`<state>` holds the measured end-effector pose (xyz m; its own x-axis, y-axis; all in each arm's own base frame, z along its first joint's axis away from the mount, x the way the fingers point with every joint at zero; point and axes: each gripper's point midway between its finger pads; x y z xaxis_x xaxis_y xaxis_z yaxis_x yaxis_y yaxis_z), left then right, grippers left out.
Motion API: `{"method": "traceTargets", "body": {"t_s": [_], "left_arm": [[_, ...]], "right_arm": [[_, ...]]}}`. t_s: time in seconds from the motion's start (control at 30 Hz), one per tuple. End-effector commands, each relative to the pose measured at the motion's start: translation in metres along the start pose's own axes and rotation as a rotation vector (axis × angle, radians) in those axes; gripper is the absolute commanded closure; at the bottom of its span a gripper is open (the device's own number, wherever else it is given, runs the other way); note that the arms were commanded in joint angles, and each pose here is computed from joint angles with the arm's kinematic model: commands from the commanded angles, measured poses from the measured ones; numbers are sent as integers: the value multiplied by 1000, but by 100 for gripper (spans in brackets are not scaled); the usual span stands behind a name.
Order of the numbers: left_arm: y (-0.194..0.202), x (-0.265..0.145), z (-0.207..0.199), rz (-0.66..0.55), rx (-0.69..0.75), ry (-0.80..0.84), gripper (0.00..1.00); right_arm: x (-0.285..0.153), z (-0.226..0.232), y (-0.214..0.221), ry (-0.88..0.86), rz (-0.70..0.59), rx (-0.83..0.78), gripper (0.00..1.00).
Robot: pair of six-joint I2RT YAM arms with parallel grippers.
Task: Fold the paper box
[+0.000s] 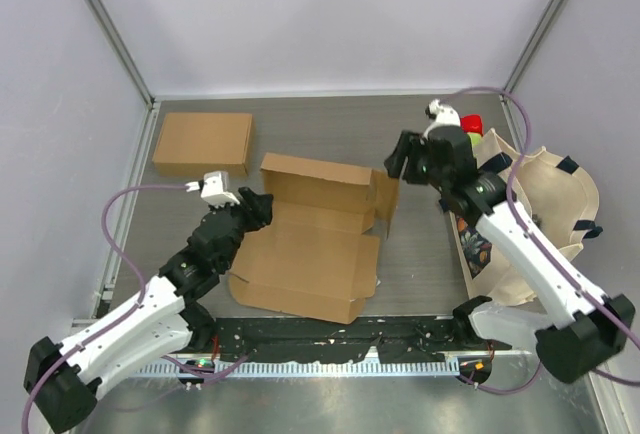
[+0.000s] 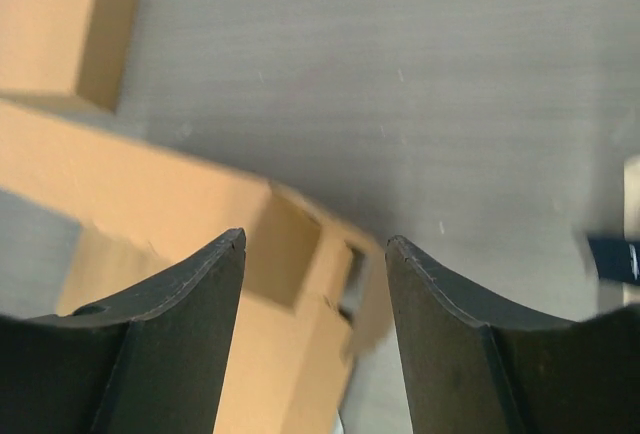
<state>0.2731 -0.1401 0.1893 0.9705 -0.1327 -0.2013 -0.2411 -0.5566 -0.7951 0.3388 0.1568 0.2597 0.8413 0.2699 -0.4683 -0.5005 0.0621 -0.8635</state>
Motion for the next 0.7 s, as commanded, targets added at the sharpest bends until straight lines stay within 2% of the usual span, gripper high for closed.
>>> {"method": "traceTargets", "body": {"t_s": [0.0, 0.13, 0.17, 0.2, 0.27, 0.33, 0.37, 0.43, 0.47, 0.57, 0.6, 0.67], "left_arm": [[47, -15, -55, 235, -16, 312, 49], [81, -15, -101, 336, -12, 449, 51], [107, -11, -107, 395, 14, 451, 53], [113, -11, -121, 410, 11, 481, 56], [145, -10, -137, 471, -4, 528, 62], [159, -11, -158, 498, -29, 570, 69], [178, -7, -155, 533, -16, 548, 71], [188, -4, -168, 558, -48, 560, 75], [208, 1, -161, 594, -38, 533, 76], [228, 14, -157, 626, -70, 470, 82], [241, 19, -152, 646, -61, 445, 87], [251, 26, -147, 646, -64, 415, 90]], "right_arm": [[-16, -19, 78, 30, 144, 3, 39], [-29, -12, 107, -63, 134, 0, 41], [-31, -9, 108, -85, 120, 4, 41], [-26, -1, 116, -136, 116, 9, 41], [-14, -5, 125, -96, 112, -9, 41], [-5, -12, 129, -27, 116, -26, 40], [1, -14, 135, -8, 123, -28, 39], [4, -14, 139, -2, 120, -33, 39], [6, -12, 143, -6, 109, -35, 39], [4, -8, 144, -19, 86, -32, 38], [4, -8, 145, -11, 82, -40, 38], [7, -21, 146, 68, 60, -61, 38]]}}
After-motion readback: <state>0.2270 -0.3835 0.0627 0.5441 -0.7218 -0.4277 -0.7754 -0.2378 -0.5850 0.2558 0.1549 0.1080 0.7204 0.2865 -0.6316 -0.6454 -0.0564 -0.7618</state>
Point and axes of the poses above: each gripper's point midway between its finger pads, its own x axis out along the fingers, its own z axis along the line the jaws close on, y = z × x, and after that the axes turned 10 degrees about -x, right-handed
